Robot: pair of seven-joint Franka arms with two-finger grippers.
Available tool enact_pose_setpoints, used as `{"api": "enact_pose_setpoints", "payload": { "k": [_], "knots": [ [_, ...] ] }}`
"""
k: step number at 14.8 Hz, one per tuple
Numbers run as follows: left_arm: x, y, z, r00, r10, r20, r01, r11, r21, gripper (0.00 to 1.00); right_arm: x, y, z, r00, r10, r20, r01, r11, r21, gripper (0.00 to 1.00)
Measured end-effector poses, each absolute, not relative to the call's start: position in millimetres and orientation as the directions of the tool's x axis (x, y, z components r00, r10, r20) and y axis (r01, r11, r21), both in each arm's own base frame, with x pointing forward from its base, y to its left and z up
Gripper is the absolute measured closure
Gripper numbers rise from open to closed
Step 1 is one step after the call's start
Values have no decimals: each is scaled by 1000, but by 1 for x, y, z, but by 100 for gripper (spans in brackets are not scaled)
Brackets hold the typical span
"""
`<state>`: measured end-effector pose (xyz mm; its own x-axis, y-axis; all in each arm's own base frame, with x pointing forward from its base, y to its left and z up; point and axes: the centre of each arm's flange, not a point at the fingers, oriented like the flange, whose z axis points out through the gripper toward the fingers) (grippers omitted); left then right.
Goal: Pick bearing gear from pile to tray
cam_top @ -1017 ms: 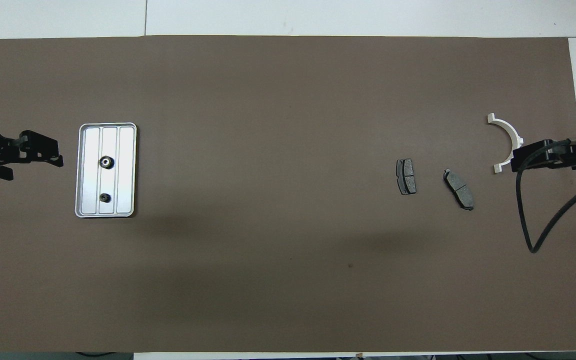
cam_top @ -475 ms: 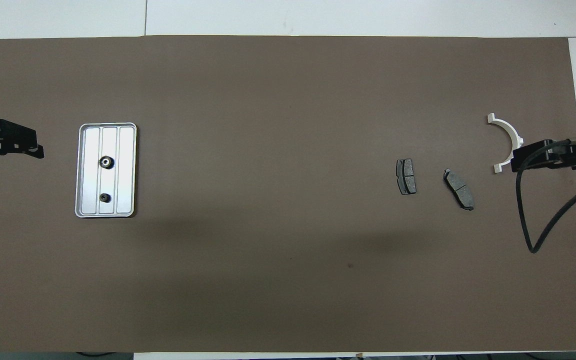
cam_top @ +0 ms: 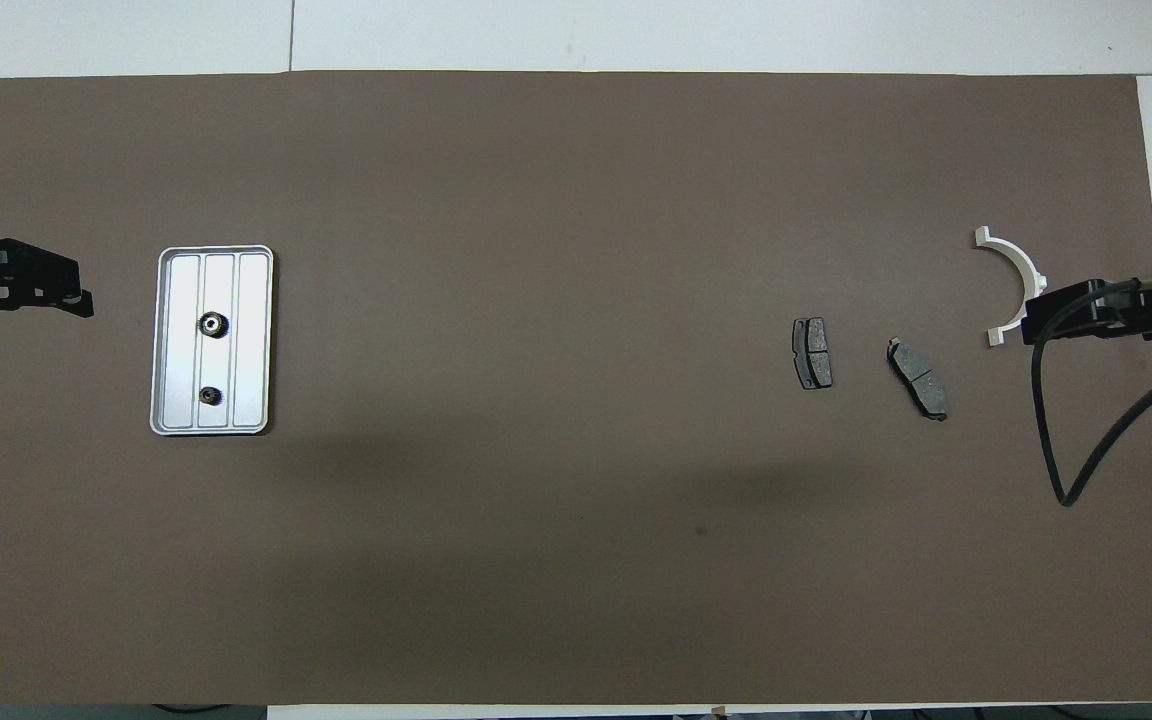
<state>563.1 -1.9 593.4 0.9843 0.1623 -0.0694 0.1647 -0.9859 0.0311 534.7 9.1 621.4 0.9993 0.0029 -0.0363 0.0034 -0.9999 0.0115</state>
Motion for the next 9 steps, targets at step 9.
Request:
{"api": "enact_pose_setpoints", "payload": {
  "k": [9],
  "knots": [
    [563,0,593,992,107,-65,108,-994,16,0,535,9,621,999,3,-37,3,-1000,12,0]
  ]
}}
